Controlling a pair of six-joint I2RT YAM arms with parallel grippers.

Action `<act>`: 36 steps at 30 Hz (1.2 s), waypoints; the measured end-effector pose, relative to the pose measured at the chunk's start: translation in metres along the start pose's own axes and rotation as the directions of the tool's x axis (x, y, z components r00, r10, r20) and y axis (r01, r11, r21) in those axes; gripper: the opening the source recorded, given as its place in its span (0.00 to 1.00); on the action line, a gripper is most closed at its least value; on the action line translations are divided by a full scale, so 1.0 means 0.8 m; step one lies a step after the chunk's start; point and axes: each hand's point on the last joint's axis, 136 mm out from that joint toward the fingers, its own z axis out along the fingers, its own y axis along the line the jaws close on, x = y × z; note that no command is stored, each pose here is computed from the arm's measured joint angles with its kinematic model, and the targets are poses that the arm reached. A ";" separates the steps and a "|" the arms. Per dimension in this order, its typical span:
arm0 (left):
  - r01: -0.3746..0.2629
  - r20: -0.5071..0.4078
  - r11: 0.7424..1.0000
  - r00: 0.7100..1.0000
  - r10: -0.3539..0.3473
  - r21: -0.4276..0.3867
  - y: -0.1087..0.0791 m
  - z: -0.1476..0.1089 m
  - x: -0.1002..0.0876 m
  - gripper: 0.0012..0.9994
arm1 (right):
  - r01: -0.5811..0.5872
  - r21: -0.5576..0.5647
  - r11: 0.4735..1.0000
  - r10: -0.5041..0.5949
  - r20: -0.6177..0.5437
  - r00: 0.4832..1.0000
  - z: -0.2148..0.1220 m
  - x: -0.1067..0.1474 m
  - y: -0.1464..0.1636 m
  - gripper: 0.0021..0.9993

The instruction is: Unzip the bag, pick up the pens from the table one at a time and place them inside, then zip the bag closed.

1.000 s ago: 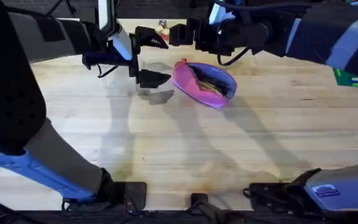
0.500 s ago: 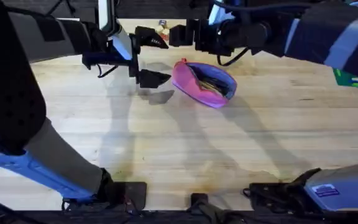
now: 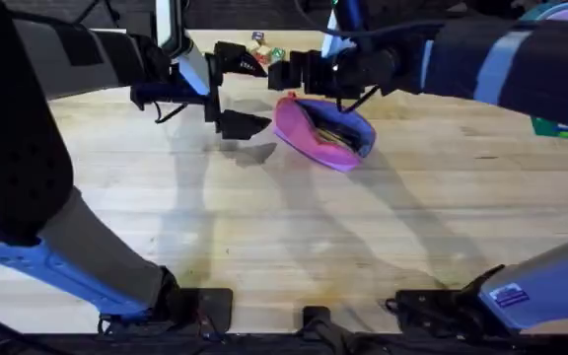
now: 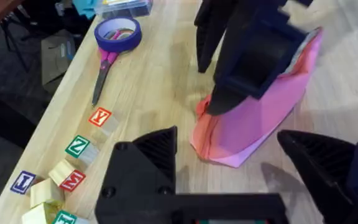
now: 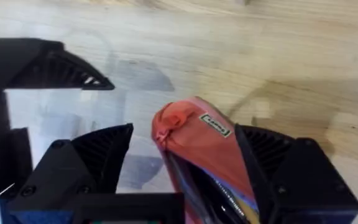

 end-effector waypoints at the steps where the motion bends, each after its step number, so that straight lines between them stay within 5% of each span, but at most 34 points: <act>1: 0.000 0.000 1.000 1.000 0.000 0.000 0.000 0.000 0.000 0.99 | -0.003 0.006 1.000 0.003 -0.002 1.000 0.004 0.001 -0.002 1.00; 15: 0.000 0.000 1.000 1.000 0.000 0.000 0.000 0.000 0.000 0.99 | -0.017 -0.015 1.000 0.017 -0.003 1.000 0.028 0.011 0.014 0.97; 36: 0.000 0.000 1.000 1.000 0.000 0.000 0.000 0.000 0.000 0.99 | -0.062 -0.010 0.998 0.062 -0.009 0.998 0.040 0.014 0.011 0.24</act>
